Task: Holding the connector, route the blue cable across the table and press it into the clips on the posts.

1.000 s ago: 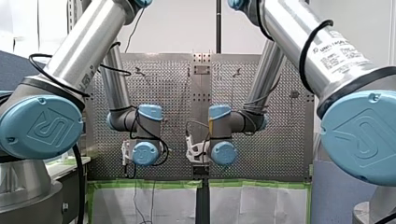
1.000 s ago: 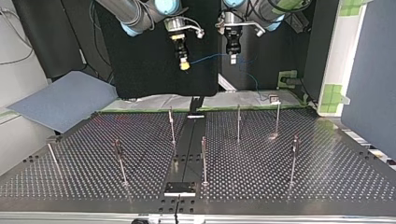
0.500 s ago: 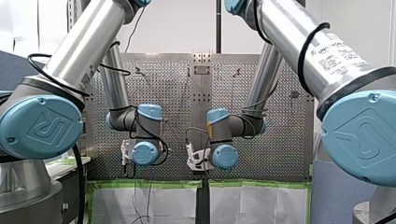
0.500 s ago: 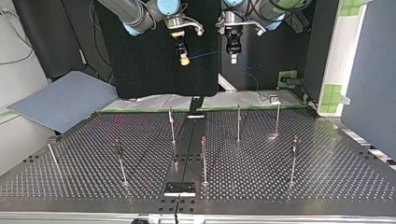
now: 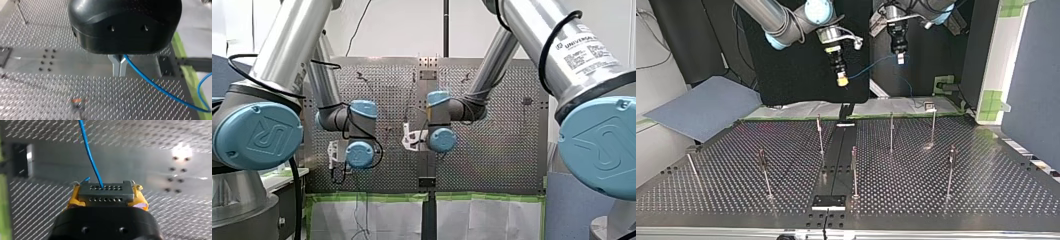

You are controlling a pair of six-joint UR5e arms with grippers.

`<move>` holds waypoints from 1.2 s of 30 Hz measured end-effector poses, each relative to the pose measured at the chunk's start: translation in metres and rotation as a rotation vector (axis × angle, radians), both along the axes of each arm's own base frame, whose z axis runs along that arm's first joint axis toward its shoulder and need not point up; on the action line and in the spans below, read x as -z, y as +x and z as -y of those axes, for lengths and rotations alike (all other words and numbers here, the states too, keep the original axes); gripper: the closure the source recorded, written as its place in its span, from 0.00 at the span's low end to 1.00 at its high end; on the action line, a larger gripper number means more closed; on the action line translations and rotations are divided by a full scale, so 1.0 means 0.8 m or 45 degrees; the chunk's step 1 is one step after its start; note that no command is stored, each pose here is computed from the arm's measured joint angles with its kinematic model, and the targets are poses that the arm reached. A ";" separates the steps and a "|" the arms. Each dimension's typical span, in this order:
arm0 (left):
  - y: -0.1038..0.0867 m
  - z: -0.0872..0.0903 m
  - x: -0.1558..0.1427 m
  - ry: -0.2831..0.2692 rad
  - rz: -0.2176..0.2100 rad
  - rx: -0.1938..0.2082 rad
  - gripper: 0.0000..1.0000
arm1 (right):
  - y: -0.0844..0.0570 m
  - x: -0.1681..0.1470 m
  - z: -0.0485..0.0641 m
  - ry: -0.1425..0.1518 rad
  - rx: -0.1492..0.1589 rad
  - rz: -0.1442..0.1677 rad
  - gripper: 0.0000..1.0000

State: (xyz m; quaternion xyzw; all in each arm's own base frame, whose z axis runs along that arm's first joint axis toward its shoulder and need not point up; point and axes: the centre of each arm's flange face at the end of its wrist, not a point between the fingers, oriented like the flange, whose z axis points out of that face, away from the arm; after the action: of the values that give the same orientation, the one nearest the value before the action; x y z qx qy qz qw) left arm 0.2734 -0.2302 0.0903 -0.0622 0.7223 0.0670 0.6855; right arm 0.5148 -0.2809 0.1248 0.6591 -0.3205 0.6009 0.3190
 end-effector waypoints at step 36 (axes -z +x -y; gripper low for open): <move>0.073 -0.025 -0.208 -0.163 0.327 -0.263 1.00 | 0.076 -0.175 0.037 0.000 -0.223 0.042 1.00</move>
State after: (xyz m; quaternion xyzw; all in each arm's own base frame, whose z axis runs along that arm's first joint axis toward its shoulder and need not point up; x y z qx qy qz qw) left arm 0.3321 -0.2103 0.2566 -0.1877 0.6213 0.0825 0.7563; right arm 0.5757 -0.3104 0.2648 0.6745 -0.2669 0.6373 0.2600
